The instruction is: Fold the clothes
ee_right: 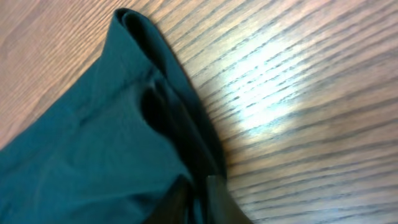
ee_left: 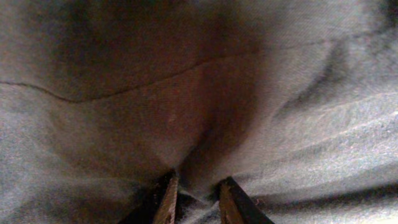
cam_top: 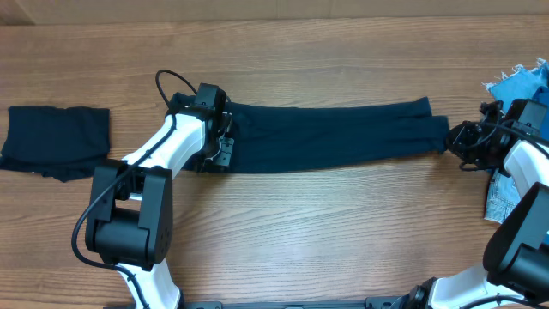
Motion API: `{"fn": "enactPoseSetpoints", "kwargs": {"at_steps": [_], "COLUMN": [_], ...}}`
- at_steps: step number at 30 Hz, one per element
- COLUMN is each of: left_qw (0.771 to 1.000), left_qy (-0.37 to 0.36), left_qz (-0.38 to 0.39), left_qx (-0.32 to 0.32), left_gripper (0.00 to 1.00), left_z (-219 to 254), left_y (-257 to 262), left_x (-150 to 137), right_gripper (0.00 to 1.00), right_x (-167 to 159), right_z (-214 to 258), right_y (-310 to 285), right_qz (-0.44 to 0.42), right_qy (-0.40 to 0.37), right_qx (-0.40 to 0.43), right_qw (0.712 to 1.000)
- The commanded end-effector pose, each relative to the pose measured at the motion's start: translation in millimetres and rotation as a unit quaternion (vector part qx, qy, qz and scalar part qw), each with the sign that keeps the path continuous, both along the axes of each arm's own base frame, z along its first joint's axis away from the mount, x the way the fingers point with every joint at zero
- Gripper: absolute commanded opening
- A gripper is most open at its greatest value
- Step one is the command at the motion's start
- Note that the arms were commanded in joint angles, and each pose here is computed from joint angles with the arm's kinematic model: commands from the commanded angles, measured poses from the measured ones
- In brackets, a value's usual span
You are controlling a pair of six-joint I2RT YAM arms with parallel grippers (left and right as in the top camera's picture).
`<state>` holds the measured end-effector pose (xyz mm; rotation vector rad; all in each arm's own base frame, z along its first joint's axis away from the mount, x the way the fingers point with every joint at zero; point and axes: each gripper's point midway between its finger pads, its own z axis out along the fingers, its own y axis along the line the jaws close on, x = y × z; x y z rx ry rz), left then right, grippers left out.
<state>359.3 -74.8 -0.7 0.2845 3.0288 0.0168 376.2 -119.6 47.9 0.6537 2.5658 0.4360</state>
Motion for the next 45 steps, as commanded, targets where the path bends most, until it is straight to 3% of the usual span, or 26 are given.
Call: {"fn": "enactPoseSetpoints", "kwargs": {"at_steps": [1, 5, 7, 10, 12, 13, 15, 16, 17, 20, 25, 27, 30, 35, 39, 41, 45], "left_qw": [1.0, 1.0, 1.0, 0.999, 0.999, 0.998, 0.989, 0.983, 0.98, 0.98, 0.989, 0.991, 0.995, 0.996, 0.996, 0.996, 0.997], "left_qy": [0.011, 0.011, 0.011, 0.02, -0.003, -0.027, -0.118, -0.154, -0.166, -0.13, -0.029, -0.007, 0.014, 0.027, 0.037, 0.043, 0.006], "left_qz": [0.012, 0.012, 0.012, 0.008, 0.006, 0.005, -0.001, 0.002, 0.005, 0.016, -0.009, 0.002, 0.019, 0.054, 0.072, 0.068, 0.044], "left_qx": [0.007, 0.007, 0.007, -0.032, -0.046, -0.056, -0.092, -0.101, -0.105, -0.149, -0.147, -0.137, -0.096, -0.059, -0.035, -0.041, -0.068], "left_gripper": [0.27, 0.27, 0.27, 0.11, 0.11, 0.13, 0.28, 0.39, 0.42, 0.38, 0.1, 0.08, 0.07, 0.06, 0.06, 0.08, 0.11], "left_z": [-7, -7, -7, -1, 29, 51, 118, 136, 139, 107, 19, -6, -23, -25, -26, -22, 24], "left_y": [4, 4, 4, -9, -15, -18, -30, -32, -33, -50, -81, -81, -63, -27, 2, 5, -16], "left_x": [-8, -8, -8, -11, 1, 10, 35, 43, 49, 50, 34, 32, 25, 23, 21, 21, 47], "right_gripper": [0.28, 0.25, 0.34, 0.33, 0.33, 0.33, 0.33, 0.33, 0.33, 0.37, 0.38, 0.38, 0.38, 0.4, 0.4, 0.4, 0.41], "right_x": [5, -5, -2, 2, 4, 4, 1, 0, -1, 2, 7, 4, -1, -9, -12, 0, 35], "right_z": [14, 9, 16, 27, 28, 28, 26, 26, 23, 8, -6, -20, -32, -33, -26, -13, 61], "right_y": [-15, -13, 22, 66, 77, 81, 95, 104, 110, 102, 97, 94, 64, 12, -14, -3, 36], "right_qz": [0.013, -0.004, 0.034, 0.082, 0.088, 0.085, 0.09, 0.099, 0.101, 0.046, 0.017, 0.009, -0.028, -0.092, -0.121, -0.081, 0.015], "right_qy": [-0.013, 0.011, -0.009, -0.023, -0.021, -0.016, 0.0, 0.006, 0.016, 0.054, 0.068, 0.09, 0.112, 0.122, 0.115, 0.093, 0.01], "right_qx": [-0.055, -0.038, 0.038, 0.106, 0.116, 0.122, 0.132, 0.134, 0.125, 0.06, 0.036, 0.032, -0.043, -0.102, -0.082, -0.048, 0.048], "right_qw": [0.998, 0.999, 0.999, 0.991, 0.989, 0.989, 0.987, 0.986, 0.987, 0.996, 0.997, 0.995, 0.992, 0.983, 0.983, 0.991, 0.999]}}
